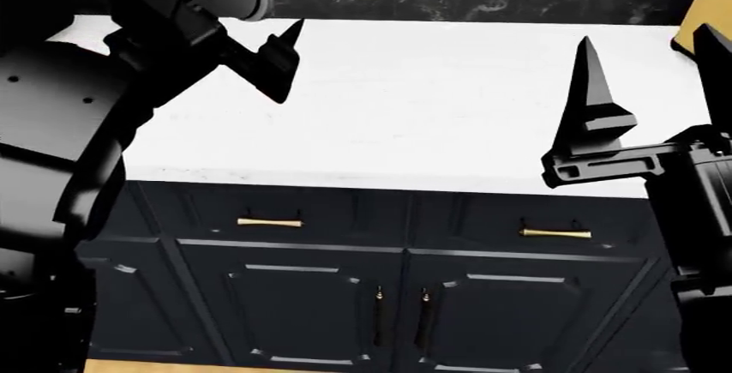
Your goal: Pick the honey bottle and salsa from the counter and place them in the cabinets closest to them.
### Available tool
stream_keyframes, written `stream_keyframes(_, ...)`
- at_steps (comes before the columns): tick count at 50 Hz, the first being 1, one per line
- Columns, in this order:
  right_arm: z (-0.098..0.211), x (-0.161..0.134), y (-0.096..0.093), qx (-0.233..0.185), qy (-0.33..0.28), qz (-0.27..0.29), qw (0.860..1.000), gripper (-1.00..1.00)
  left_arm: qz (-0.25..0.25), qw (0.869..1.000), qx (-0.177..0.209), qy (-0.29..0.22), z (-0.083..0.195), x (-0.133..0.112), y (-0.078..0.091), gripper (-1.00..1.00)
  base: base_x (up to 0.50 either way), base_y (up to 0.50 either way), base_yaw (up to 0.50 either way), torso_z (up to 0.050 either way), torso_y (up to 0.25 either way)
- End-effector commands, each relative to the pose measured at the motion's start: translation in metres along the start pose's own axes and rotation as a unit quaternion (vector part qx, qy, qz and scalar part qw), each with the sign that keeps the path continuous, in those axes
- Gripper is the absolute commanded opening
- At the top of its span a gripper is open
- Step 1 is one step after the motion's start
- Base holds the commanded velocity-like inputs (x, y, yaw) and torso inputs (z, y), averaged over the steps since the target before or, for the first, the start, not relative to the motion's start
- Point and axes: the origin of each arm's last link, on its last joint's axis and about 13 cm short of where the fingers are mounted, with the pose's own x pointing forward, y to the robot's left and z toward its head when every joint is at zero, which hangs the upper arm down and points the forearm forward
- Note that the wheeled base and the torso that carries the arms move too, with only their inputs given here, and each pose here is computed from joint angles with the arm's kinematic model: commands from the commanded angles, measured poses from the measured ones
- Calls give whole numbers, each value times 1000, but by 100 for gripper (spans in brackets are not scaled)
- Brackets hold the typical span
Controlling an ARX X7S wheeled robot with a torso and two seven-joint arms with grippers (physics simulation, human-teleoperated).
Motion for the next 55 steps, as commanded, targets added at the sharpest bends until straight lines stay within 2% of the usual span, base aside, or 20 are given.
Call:
stream_keyframes(1,2,-2,-2,0,-9,-5,1000,100,-11,1000,9,-10,1,-4,0,100,26,-499,0,0,0)
stream_keyframes(32,1,-6,-2,8,-19,-12,1000,100,-1,999,-1,-42,9,-9,-1,100,26,-499,0,0,0)
stream_keyframes(40,-9,-5,-3,12,-19,-16,1000,100,-9,999,-2,-53,10,-5,-3,100,26,-499,0,0,0)
stream_keyframes(55,-10,-3,0,18,-19,-10,1000,100,-11,998,-10,-62,10,-12,-7,100,26,-499,0,0,0)
